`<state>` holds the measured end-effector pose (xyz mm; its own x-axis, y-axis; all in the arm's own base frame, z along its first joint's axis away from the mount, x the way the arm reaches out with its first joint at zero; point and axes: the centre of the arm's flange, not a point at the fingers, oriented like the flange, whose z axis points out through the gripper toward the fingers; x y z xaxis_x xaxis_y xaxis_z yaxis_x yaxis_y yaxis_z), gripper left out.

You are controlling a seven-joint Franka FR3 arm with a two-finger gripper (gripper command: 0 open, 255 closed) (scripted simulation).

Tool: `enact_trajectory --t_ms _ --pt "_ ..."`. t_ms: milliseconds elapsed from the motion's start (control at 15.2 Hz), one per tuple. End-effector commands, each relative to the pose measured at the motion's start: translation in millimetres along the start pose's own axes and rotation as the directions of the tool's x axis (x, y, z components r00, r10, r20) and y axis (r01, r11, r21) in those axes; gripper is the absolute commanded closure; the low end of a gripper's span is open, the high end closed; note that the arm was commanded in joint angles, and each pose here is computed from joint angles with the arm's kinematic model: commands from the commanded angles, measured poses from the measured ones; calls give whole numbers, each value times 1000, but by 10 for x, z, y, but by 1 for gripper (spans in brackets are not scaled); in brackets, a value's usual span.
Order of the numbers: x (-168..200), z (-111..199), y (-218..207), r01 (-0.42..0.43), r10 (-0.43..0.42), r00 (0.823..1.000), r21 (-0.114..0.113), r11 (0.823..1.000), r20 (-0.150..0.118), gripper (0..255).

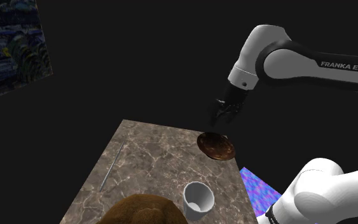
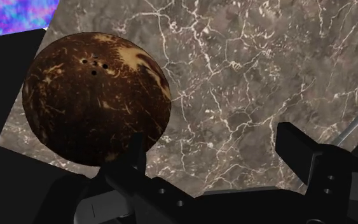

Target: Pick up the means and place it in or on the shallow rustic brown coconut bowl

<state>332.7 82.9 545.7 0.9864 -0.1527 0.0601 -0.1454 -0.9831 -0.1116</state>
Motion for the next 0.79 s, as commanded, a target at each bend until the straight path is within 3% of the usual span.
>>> enact_trajectory --t_ms 0,330,726 --pt "43 115 -249 -42 42 999 -6 999 4 0" --pt "170 411 -853 -138 138 990 -24 990 14 0" --pt "394 783 -1552 -251 252 967 -47 967 24 0"
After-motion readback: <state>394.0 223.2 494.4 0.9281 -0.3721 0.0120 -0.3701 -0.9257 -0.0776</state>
